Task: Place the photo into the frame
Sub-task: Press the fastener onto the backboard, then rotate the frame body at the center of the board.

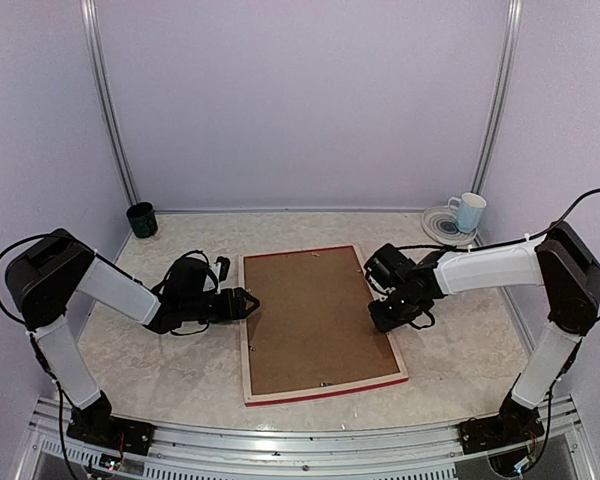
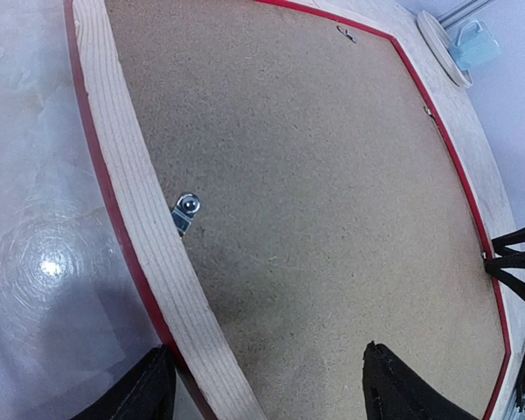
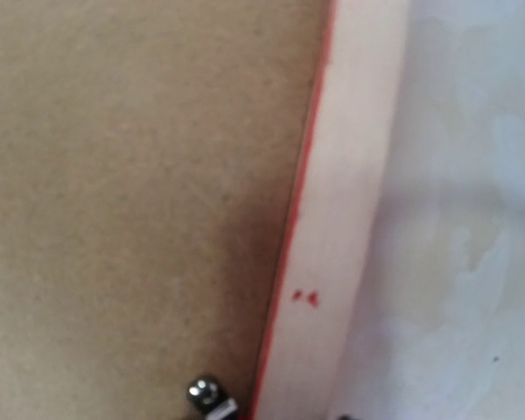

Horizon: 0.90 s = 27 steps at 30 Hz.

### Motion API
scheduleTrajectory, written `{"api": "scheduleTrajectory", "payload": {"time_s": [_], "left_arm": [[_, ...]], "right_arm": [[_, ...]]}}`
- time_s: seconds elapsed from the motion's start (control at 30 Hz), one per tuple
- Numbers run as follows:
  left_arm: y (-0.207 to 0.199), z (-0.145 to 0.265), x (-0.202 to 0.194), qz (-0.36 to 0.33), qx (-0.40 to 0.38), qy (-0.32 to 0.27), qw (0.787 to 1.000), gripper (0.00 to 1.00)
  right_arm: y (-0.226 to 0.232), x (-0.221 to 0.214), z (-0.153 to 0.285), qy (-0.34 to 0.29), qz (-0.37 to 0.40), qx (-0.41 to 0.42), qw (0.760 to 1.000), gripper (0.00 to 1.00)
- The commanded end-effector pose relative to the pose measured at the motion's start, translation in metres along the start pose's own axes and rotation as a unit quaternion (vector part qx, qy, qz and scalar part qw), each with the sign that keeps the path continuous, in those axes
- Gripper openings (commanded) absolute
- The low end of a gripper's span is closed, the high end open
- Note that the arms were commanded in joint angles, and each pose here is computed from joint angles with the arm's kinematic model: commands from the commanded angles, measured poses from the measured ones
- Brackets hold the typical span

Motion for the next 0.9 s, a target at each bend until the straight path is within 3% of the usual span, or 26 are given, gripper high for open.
{"api": "scheduleTrajectory", "payload": {"time_s": [0.0, 0.3, 0.5, 0.87], "left_arm": [[0.034, 0.002, -0.055, 0.035, 0.054, 0.095, 0.993, 0.74], [0.030, 0.016, -0.039, 0.034, 0.048, 0.055, 0.997, 0.88], [0.029, 0.020, -0.034, 0.033, 0.048, 0.044, 0.997, 0.99], [0.021, 0.015, -0.037, 0.033, 0.019, 0.051, 0.998, 0.99]], "right_arm": [[0.005, 0.008, 0.016, -0.015, 0.002, 0.017, 1.000, 0.44], [0.005, 0.015, 0.034, -0.034, -0.012, 0.062, 0.997, 0.71], [0.002, 0.007, 0.036, -0.031, -0.024, 0.095, 0.995, 0.81], [0.002, -0.008, 0.029, -0.018, -0.042, 0.168, 0.985, 0.92]]}}
Point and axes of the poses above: each gripper's point midway between its finger pads, its own z axis back along the fingers, its own y axis along the line the jaws close on, x = y × z, the point moved 2 cm from there along z, back along the fingers, and after that the axes turned 7 degrees about -z, right-handed, at the moved point
